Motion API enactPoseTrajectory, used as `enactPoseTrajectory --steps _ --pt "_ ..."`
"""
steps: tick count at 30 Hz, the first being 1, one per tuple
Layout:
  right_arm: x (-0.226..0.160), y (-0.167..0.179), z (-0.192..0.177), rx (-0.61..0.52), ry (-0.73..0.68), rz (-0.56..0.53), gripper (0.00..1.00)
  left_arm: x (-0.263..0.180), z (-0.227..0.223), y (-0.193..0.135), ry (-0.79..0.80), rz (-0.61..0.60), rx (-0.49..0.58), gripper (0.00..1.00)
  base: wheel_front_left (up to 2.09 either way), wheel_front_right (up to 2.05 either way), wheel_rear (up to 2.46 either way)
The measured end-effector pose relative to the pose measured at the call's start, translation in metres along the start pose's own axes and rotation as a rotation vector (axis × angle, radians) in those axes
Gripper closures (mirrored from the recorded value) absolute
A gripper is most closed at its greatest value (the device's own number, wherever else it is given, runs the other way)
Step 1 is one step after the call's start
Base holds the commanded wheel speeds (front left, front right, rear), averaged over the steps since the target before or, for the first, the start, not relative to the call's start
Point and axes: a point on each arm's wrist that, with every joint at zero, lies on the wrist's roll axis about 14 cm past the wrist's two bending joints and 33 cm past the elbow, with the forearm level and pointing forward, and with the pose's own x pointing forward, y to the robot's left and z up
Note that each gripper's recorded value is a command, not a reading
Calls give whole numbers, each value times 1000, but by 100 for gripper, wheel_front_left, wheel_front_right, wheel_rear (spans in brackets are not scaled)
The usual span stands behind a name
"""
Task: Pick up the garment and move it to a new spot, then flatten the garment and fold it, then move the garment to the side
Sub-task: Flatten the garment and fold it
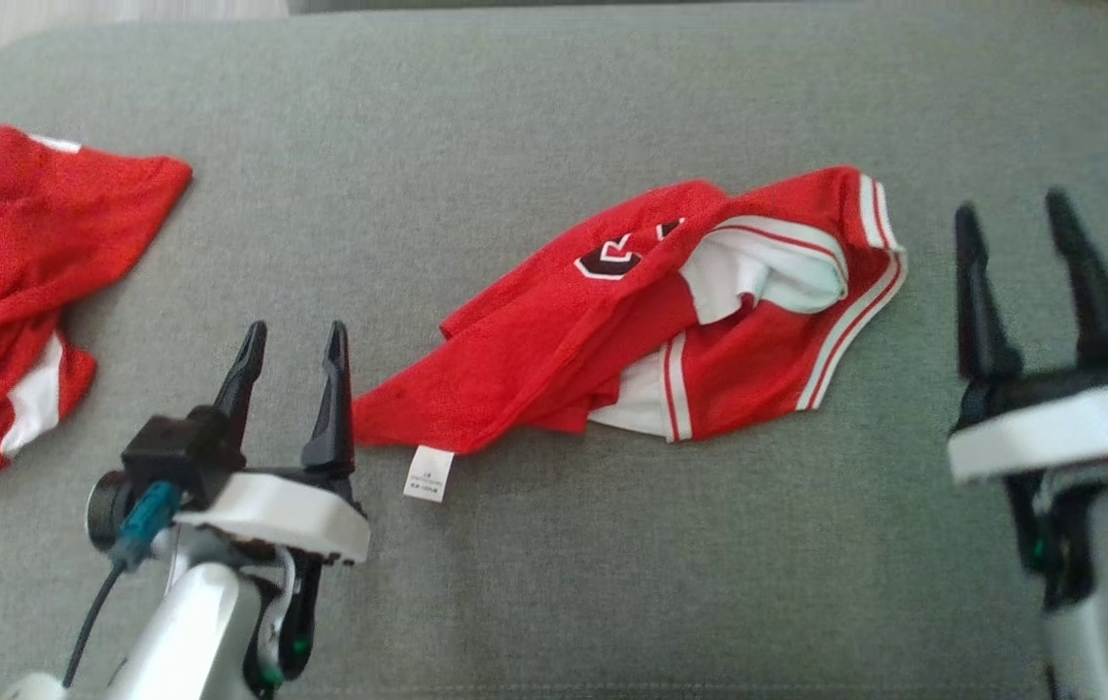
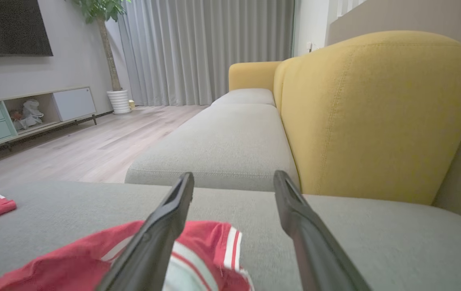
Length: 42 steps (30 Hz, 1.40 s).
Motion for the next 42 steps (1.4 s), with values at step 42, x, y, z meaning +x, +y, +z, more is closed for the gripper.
enactPoseTrajectory --steps 42 --pt "-2 87 -95 71 365 208 0 -4 1 13 6 39 31 0 0 0 0"
